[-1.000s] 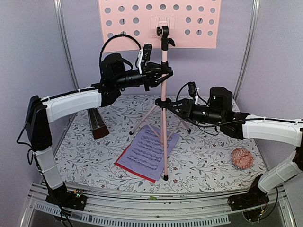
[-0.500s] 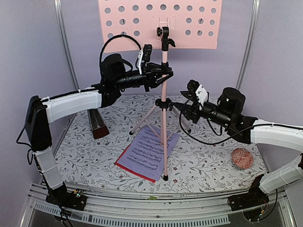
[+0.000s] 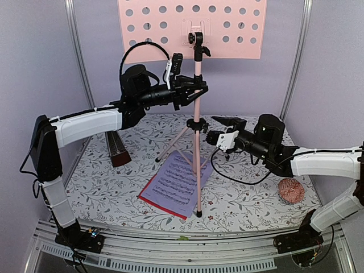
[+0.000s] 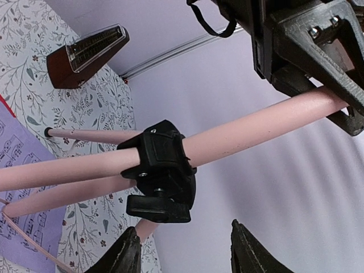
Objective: Set up the instrument practice props
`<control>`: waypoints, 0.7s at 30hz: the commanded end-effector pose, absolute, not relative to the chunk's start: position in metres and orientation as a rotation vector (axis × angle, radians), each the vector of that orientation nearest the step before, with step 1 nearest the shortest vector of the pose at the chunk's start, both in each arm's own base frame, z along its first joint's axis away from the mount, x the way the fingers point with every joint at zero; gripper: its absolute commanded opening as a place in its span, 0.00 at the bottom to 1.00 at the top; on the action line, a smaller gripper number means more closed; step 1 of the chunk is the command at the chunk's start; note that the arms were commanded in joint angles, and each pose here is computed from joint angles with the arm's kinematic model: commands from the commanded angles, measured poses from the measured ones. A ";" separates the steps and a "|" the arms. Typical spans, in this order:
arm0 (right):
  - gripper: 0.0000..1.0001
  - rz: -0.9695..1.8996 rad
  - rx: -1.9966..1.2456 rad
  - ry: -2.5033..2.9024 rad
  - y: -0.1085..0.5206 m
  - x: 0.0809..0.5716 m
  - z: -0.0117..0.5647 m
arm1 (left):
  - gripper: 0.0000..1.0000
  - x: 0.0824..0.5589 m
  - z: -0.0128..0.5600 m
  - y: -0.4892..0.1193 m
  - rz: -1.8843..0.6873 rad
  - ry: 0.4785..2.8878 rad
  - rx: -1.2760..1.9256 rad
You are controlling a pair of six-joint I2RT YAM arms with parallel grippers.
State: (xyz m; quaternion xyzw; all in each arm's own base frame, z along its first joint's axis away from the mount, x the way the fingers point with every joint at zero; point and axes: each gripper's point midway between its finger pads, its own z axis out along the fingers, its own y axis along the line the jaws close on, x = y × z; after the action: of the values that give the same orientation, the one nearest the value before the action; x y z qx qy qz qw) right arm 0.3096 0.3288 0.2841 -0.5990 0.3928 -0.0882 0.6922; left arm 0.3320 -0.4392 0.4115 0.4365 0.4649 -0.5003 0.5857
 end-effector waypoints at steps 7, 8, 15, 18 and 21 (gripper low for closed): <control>0.50 -0.416 -1.355 0.667 0.342 0.309 0.285 | 0.00 0.328 0.420 -0.438 -1.181 1.058 1.006; 0.49 -0.426 -1.348 0.657 0.343 0.309 0.287 | 0.00 0.329 0.420 -0.438 -1.181 1.059 1.007; 0.33 -0.426 -1.370 0.650 0.346 0.308 0.280 | 0.00 0.328 0.417 -0.438 -1.182 1.066 1.009; 0.21 -0.387 -1.406 0.681 0.347 0.305 0.270 | 0.00 0.328 0.416 -0.439 -1.182 1.067 1.012; 0.10 -0.344 -1.422 0.720 0.347 0.303 0.265 | 0.00 0.328 0.414 -0.440 -1.187 1.070 1.016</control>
State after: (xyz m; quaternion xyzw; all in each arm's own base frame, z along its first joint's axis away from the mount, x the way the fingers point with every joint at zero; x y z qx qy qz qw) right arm 0.3100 0.3449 0.2755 -0.6248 0.2997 -0.1873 0.6962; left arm 0.3307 -0.4394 0.4113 0.4383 0.4638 -0.5027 0.5832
